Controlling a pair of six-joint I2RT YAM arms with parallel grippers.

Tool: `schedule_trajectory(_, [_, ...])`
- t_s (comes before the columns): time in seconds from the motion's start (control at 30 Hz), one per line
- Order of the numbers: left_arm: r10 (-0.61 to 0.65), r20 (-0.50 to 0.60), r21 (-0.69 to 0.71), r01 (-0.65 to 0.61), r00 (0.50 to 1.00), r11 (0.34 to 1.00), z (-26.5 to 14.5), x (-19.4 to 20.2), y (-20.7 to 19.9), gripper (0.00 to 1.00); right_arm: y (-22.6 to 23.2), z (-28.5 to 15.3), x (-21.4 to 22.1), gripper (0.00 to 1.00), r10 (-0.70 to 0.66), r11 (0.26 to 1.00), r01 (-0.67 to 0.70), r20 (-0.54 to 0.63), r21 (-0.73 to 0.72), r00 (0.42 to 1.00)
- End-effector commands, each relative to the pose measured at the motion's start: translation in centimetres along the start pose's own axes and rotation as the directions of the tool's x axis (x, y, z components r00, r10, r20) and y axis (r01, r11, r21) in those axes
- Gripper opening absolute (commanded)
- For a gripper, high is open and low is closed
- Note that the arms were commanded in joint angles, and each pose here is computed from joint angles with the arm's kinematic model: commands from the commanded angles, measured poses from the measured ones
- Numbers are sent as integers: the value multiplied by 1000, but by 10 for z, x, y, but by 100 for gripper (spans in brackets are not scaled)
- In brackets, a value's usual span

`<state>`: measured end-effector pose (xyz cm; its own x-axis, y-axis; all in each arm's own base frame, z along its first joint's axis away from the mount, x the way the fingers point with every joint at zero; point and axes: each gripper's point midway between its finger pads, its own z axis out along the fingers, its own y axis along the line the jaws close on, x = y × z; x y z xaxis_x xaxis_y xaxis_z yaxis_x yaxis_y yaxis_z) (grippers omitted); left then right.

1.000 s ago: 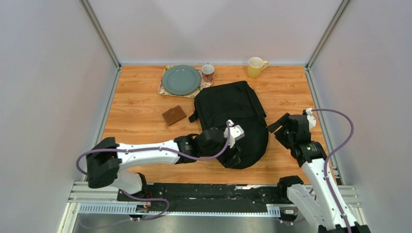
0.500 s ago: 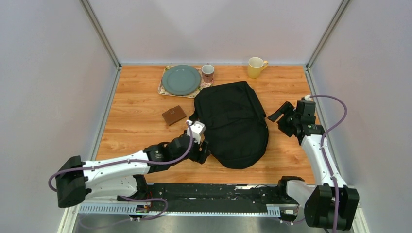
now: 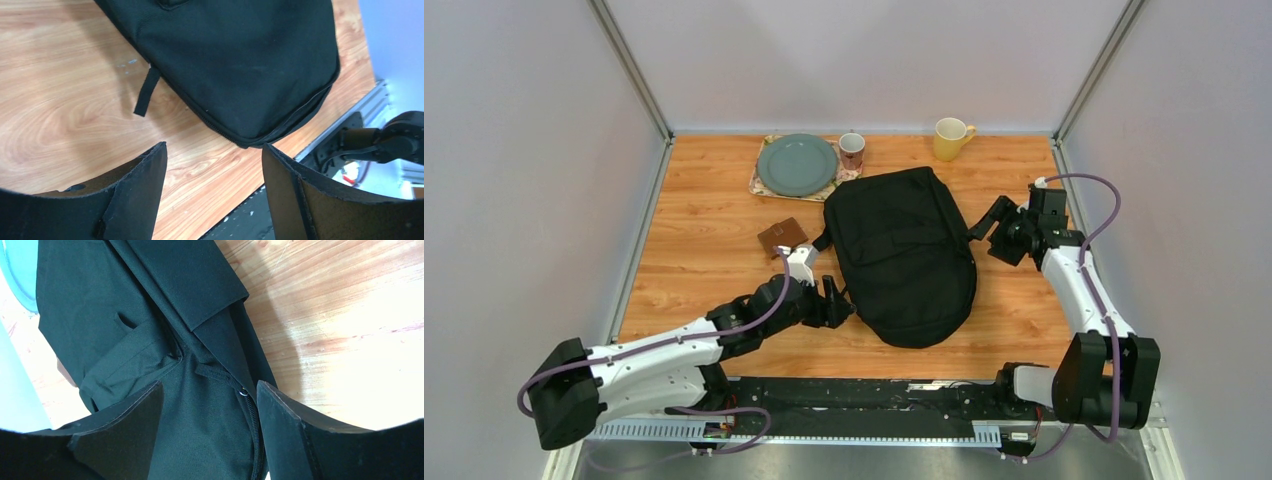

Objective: Pack the student bag
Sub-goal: Adjust the student bag at the center of the board.

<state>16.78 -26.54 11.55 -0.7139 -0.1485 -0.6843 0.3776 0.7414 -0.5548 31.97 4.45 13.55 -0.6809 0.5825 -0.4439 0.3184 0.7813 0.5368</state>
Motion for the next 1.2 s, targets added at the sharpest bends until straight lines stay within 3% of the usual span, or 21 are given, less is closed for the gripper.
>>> schedule_trajectory(0.0, [-144,5,109,142,990,984,8,-3,-17,77,11,-4,-5,71,-46,998,45,-8,-48,999])
schedule_trajectory(0.67, [-435,-127,270,453,892,850,57,18,-33,78,7,7,10,70,-22,998,17,-69,-68,997])
schedule_trajectory(0.7, [-438,-119,279,453,891,847,58,15,-33,74,6,8,11,70,-23,998,18,-70,-67,997])
schedule_trajectory(0.73, [-435,-121,273,451,892,850,59,17,-31,60,6,8,11,70,-24,998,19,-71,-65,997])
schedule_trajectory(0.8, [-435,-123,238,452,892,859,62,21,-21,43,3,8,11,70,-22,998,18,-71,-55,997])
schedule_trajectory(0.83, [-430,-124,227,448,894,865,62,23,-17,25,3,8,11,70,-23,998,19,-70,-56,997])
schedule_trajectory(0.9, [-411,-131,188,429,902,883,61,29,-6,12,3,8,12,70,-20,998,16,-73,-55,997])
schedule_trajectory(0.93, [-397,-130,181,415,909,892,59,30,-4,0,5,8,12,70,-24,998,19,-76,-64,997])
schedule_trajectory(1.17, [-201,-176,2,205,964,979,39,42,44,0,8,6,32,70,-19,993,3,-140,-116,990])
